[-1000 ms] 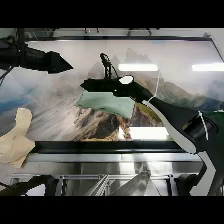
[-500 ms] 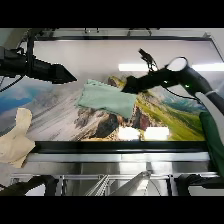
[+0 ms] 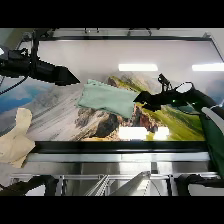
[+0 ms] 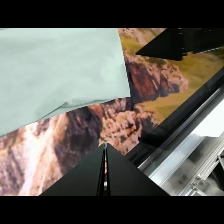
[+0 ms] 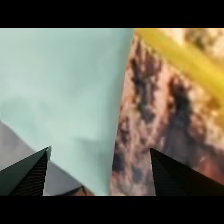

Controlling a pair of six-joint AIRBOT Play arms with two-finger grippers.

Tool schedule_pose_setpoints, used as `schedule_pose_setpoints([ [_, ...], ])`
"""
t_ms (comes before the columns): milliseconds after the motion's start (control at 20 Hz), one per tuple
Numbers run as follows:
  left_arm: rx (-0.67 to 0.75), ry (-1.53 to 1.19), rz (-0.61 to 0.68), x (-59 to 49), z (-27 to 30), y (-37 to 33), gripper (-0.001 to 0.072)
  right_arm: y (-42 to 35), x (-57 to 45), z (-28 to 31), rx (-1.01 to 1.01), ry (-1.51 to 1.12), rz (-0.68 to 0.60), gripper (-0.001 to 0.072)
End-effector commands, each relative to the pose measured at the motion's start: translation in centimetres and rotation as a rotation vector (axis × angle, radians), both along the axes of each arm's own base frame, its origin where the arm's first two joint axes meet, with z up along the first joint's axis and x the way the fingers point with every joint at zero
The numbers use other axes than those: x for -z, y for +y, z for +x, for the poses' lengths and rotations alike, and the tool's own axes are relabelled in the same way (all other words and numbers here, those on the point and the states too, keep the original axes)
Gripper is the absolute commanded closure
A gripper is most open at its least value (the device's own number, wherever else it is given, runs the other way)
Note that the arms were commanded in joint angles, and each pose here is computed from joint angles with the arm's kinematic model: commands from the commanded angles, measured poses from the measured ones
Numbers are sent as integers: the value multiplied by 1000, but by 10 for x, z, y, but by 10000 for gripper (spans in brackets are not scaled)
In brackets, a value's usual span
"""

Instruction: Fold the shirts.

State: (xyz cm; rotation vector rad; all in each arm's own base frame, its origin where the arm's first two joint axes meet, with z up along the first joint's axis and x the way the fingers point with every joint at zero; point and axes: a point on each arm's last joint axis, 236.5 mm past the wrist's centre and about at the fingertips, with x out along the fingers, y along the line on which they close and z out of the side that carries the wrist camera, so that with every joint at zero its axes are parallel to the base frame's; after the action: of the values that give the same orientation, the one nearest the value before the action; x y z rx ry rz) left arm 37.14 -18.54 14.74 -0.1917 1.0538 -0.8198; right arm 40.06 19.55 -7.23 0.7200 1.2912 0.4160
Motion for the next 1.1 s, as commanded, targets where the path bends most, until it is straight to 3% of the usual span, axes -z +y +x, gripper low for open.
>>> schedule_pose_setpoints([
  [0,1,0,1,0,0,0,702,25,28,6,48,30,68,17],
  [350,18,-17,7,0,0,0,701,81,10,46,64,-65,176,23],
  [400,18,-17,7,0,0,0,702,84,1,54,69,-86,190,184],
  [450,18,-17,7,0,0,0,701,87,-9,60,74,-104,211,564],
  [500,18,-17,7,0,0,0,701,90,-18,64,72,-115,229,697],
  [750,47,15,14,3,-10,0,701,68,-78,59,-21,-179,286,700],
  [1050,53,21,15,4,-12,0,701,-75,-270,41,118,-562,220,700],
])
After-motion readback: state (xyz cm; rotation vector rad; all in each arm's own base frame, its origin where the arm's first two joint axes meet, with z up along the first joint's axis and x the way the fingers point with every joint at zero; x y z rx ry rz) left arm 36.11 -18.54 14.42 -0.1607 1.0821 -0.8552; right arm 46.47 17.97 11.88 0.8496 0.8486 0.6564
